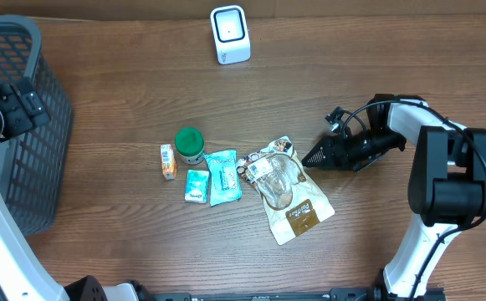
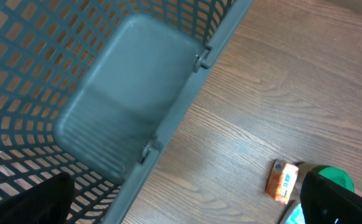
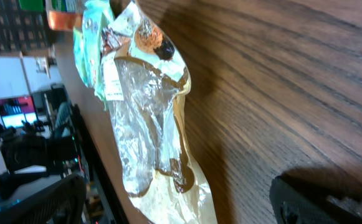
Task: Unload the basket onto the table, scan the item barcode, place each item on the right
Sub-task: 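Lift the snack bag upright with the right gripper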
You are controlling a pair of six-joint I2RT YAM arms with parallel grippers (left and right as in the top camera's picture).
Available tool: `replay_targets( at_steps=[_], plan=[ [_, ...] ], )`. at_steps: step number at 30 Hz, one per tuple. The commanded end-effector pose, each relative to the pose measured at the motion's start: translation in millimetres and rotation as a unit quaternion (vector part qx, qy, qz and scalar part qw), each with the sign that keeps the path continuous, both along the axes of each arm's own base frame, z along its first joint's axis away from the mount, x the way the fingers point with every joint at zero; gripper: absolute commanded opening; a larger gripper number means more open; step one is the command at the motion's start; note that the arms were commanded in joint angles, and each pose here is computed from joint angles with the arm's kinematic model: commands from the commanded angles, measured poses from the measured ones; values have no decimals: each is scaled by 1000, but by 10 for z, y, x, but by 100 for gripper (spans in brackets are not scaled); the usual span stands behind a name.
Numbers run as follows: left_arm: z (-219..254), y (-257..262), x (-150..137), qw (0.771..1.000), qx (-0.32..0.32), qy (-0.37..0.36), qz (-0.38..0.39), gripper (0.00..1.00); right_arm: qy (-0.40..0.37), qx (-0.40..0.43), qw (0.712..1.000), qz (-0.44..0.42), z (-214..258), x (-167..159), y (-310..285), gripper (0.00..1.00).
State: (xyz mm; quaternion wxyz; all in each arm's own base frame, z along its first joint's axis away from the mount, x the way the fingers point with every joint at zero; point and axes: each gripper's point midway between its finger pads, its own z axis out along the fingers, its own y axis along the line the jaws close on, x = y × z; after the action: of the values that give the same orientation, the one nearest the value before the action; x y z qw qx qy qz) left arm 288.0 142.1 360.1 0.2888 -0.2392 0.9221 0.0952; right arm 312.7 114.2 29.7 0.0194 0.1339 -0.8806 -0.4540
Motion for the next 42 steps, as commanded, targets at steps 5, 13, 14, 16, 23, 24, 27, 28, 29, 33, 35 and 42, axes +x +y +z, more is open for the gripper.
replay_targets(
  at_steps=[5,13,14,16,23,24,27,28,29,33,35,42],
  plan=[
    [40,26,0,1000,11,-1,-5,100,22,-50,998,15,-255,-171,72,93],
    [40,26,0,1000,11,-1,-5,99,25,-101,991,80,-423,-383,544,88],
    [41,26,0,1000,11,-1,-5,100,24,-100,991,88,-430,-416,596,86],
    [40,26,0,1000,11,-1,-5,100,25,-103,990,96,-467,-483,683,80],
    [40,26,0,1000,11,-1,-5,100,44,-104,989,97,-654,-740,766,29],
    [40,26,0,1000,11,-1,-5,100,46,-101,989,97,-652,-757,774,24],
    [40,26,0,1000,11,-1,-5,100,54,-102,989,89,-650,-755,778,13],
    [40,26,0,1000,11,-1,-5,99,56,-102,989,87,-650,-753,779,8],
    [40,26,0,1000,11,-1,-5,100,58,-103,989,84,-650,-750,775,4],
    [40,26,0,1000,11,-1,-5,100,65,-104,990,68,-619,-680,740,4],
    [40,26,0,1000,11,-1,-5,100,66,-107,991,52,-565,-580,708,4],
    [41,26,0,1000,11,-1,-5,100,-5,-100,995,25,4,-139,658,4]
  ],
)
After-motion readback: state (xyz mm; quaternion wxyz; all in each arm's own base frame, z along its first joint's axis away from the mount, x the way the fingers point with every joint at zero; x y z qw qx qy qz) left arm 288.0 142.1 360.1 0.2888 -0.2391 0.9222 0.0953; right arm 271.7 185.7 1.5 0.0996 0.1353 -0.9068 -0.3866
